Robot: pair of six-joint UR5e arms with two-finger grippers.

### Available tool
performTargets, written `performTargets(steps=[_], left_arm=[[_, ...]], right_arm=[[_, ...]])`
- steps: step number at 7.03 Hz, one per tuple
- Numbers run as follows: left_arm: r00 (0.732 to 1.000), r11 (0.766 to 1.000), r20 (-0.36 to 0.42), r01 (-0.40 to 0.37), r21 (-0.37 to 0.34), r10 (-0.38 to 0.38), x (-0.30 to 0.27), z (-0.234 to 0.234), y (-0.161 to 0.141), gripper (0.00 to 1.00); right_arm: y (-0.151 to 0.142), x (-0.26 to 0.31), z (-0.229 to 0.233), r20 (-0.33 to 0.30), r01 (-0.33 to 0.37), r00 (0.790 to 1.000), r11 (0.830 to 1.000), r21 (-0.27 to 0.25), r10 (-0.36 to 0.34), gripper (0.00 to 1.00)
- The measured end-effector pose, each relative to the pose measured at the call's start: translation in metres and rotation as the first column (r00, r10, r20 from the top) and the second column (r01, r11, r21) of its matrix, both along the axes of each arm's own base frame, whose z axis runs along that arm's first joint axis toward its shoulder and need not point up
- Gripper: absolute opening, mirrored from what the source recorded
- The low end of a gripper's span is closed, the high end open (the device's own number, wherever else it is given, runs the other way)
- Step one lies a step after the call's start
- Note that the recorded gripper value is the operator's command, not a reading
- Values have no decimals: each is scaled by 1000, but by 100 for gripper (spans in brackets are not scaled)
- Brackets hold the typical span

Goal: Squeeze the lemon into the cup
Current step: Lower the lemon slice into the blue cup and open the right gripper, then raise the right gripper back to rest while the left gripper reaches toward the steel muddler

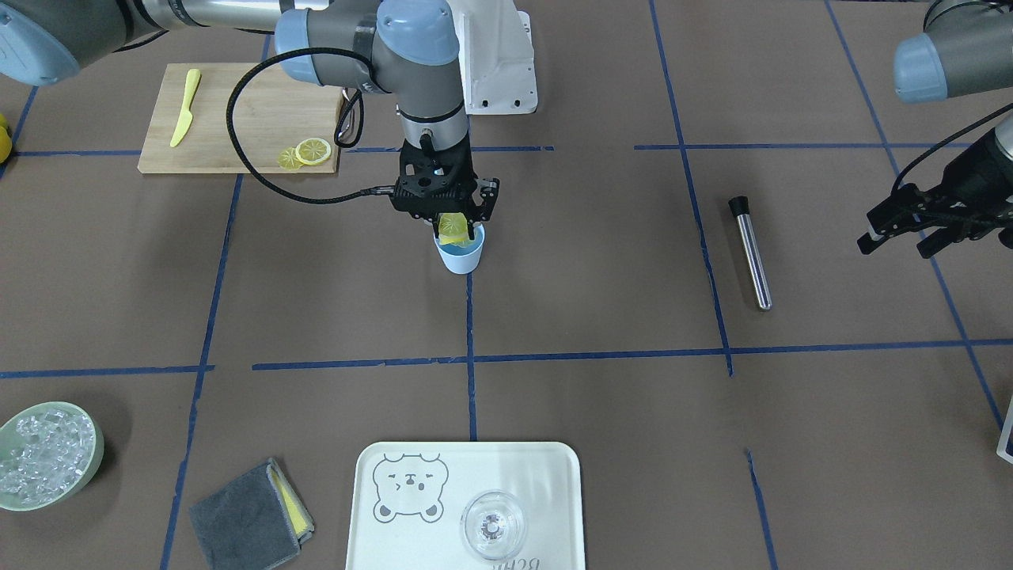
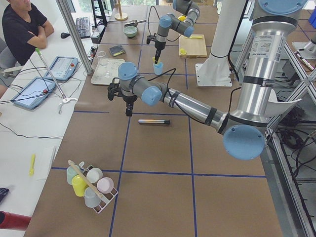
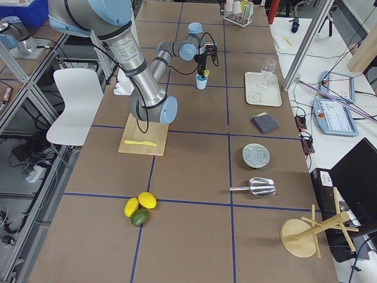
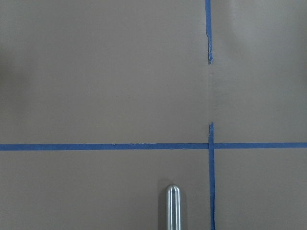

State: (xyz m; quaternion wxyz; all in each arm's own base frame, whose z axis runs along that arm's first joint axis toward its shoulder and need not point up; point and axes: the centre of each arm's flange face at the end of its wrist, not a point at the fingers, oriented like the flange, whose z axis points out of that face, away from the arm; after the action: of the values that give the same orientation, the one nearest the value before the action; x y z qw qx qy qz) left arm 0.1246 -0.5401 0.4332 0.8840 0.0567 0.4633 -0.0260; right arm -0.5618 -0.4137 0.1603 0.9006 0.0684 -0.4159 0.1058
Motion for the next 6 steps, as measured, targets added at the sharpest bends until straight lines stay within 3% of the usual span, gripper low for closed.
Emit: performTargets(steps=[1, 4, 6], left_arm=[[1000, 1000, 0, 0, -1, 0, 0, 1, -1, 100], [1000, 1000, 2, -5, -6, 5, 5, 2, -6, 100], [1000, 1000, 1, -28, 2, 28, 21, -10, -7, 100]], right_arm=[[1, 0, 0, 1, 1, 1000, 1000, 0, -1, 99], [2, 6, -5, 5, 3, 1000, 1000, 0, -3, 100], [-10, 48, 1, -42, 6, 999, 1000, -16, -7, 100]])
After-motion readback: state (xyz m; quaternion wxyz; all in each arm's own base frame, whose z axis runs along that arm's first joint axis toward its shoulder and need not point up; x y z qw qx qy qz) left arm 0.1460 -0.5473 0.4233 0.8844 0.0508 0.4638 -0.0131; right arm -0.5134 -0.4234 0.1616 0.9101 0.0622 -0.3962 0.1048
